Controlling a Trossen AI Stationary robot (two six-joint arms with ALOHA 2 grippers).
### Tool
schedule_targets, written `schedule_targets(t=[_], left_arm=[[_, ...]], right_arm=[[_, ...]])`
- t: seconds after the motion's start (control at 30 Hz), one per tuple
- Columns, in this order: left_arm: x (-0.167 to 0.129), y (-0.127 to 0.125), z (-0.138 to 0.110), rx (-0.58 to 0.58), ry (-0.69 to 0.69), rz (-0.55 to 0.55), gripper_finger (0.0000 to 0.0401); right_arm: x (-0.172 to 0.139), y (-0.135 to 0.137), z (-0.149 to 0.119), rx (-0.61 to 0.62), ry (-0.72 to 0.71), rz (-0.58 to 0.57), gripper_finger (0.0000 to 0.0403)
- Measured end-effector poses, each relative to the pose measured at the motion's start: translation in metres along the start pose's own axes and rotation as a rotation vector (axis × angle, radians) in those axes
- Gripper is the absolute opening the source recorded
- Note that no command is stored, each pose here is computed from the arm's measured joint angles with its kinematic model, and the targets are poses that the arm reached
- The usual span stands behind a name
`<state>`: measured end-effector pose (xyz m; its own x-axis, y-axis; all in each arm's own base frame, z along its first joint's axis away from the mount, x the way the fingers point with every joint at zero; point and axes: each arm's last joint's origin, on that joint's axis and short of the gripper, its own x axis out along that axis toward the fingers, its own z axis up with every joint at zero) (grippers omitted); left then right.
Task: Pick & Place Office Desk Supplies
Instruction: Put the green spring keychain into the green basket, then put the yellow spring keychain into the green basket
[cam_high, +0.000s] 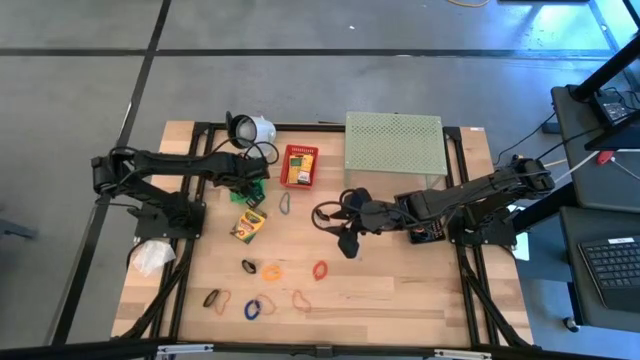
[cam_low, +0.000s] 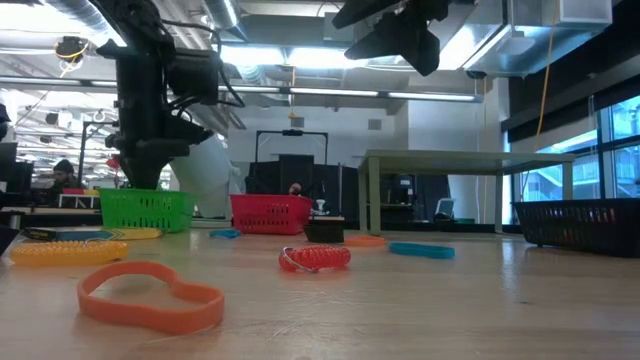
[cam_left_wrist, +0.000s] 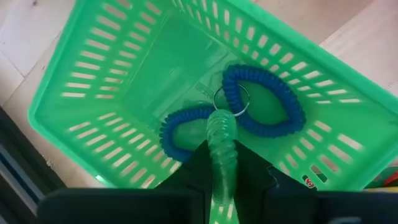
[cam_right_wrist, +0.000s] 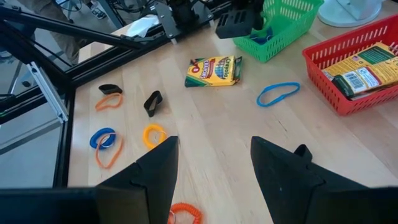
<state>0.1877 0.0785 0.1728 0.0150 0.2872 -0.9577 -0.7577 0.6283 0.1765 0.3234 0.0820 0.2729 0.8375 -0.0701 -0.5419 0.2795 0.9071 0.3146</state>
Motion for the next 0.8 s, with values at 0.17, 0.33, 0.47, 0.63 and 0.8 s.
schedule_targets(t=[0.17,0.33,0.47,0.63,0.8], left_arm=[[0.0,0.0,0.0,0.0,0.0,0.0,0.0089],[0.0,0.0,0.0,0.005,-0.001,0.001,0.0149],[-0.006,0.001,0.003,0.046,-0.003,0.022,0.0183],[-0.033,0.003,0.018,0.068,-0.036,0.081,0.0198],[-0.053,-0.002,0.03,0.115,-0.046,-0.055,0.0196]], right_arm=[[0.0,0.001,0.0,-0.003,0.001,0.003,0.0203],[0.0,0.001,0.0,-0.006,0.001,0.003,0.0203],[0.0,0.001,0.0,-0.006,0.001,0.003,0.0203],[0.0,0.001,0.0,-0.006,0.001,0.003,0.0204],[0.0,0.001,-0.001,-0.011,0.001,0.003,0.0204]])
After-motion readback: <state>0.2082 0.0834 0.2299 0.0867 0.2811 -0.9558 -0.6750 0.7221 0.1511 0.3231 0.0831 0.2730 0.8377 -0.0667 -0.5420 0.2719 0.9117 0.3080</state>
